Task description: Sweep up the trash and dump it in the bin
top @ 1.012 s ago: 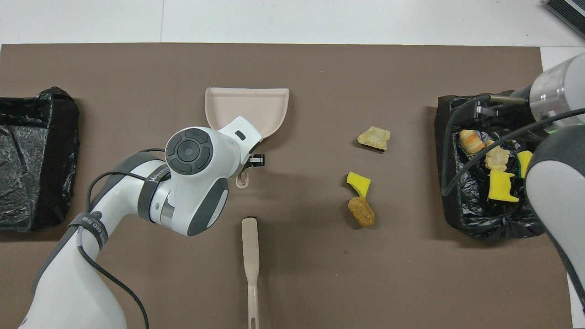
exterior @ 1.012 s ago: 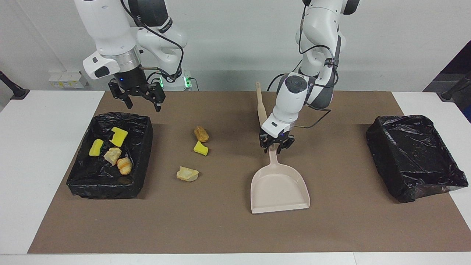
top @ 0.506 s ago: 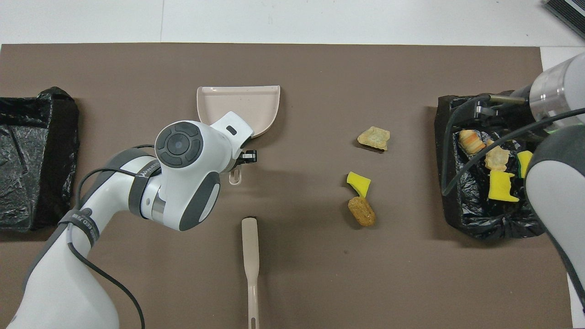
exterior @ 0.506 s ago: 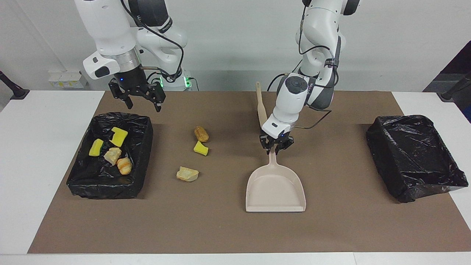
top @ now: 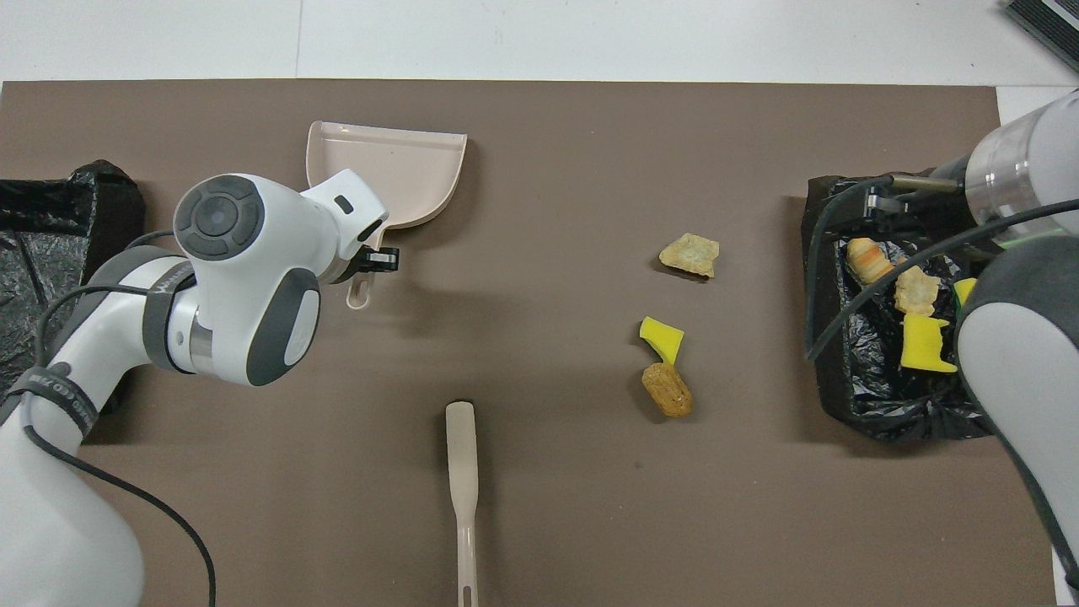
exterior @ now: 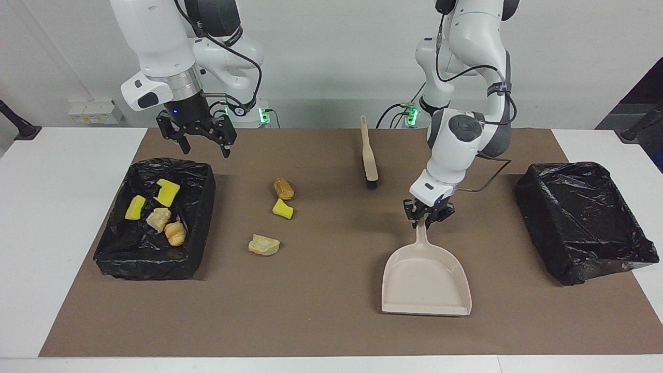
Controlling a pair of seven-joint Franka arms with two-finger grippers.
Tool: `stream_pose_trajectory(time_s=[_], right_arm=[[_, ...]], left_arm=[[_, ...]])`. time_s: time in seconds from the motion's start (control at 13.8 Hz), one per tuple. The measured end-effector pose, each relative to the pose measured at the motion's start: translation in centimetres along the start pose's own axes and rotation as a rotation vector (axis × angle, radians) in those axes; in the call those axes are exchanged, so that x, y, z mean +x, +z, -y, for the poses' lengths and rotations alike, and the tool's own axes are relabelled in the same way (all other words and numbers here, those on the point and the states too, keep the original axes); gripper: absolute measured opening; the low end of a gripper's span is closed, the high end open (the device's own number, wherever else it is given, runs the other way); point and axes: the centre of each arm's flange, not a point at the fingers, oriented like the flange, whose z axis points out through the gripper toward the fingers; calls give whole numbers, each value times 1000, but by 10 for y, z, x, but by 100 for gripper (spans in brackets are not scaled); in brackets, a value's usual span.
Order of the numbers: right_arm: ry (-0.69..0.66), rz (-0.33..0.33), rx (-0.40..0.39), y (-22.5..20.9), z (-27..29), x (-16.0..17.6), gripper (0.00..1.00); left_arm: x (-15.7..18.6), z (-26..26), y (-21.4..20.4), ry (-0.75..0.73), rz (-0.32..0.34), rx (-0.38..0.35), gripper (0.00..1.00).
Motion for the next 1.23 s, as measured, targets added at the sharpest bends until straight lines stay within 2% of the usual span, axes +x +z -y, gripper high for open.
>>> stream_pose_trajectory(time_s=[0.22, 0.43, 0.72, 1.01, 1.23], right_arm=[[-57, 40, -9, 15, 46, -31, 100], [-101, 74, -33, 39, 112, -93, 100], [-112, 130, -24, 92, 176, -175, 100], [-106, 106, -15, 157, 237, -266, 100], [-78, 86, 20, 190, 274, -306, 100]], left_arm=[[4, 54, -2, 191, 16, 14, 32], [1, 109, -2, 361, 48, 16, 32], [-5, 171, -5, 538, 59, 17, 32], [-20, 226, -8, 738, 101, -11, 32], [-30, 248, -10, 878, 141, -54, 32]])
